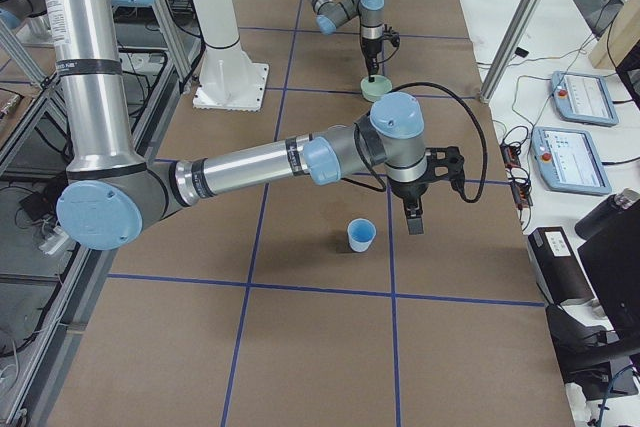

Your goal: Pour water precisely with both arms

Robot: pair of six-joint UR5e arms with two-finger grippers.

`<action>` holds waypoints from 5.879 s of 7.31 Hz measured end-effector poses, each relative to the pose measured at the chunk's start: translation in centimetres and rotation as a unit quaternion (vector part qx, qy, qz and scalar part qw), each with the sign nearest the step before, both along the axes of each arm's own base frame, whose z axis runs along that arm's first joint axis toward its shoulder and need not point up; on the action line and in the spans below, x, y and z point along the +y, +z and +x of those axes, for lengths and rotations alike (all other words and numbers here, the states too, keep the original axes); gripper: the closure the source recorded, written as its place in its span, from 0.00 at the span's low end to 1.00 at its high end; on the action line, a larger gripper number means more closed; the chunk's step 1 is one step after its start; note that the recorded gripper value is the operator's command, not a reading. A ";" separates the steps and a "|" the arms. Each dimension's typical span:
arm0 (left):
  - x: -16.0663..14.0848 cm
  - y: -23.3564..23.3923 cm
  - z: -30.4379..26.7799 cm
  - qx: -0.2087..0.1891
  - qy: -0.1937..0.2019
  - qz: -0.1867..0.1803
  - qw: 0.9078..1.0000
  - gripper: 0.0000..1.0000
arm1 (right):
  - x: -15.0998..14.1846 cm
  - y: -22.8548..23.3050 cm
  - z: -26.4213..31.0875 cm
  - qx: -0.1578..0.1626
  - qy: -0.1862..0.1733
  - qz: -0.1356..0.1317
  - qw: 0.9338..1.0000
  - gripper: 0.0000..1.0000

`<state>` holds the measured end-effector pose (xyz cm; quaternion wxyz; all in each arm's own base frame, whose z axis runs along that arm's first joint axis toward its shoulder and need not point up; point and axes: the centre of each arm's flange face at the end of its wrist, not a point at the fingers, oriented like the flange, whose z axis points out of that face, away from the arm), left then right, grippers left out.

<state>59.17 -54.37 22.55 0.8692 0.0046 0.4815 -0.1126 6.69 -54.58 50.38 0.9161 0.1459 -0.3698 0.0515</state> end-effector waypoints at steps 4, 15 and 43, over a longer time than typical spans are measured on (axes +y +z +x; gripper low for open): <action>0.3 -4.4 -3.5 0.022 -0.004 0.004 1.000 1.00 | -0.1 1.0 0.9 -0.011 -0.007 -0.004 1.000 0.00; 5.1 33.7 -42.4 -0.082 0.131 0.088 0.984 1.00 | 2.3 4.3 1.6 0.007 -0.077 -0.017 0.997 0.00; 7.7 40.3 -70.4 -0.121 0.091 0.062 0.987 0.00 | 6.4 9.9 0.8 -0.008 -0.080 -0.073 0.994 0.00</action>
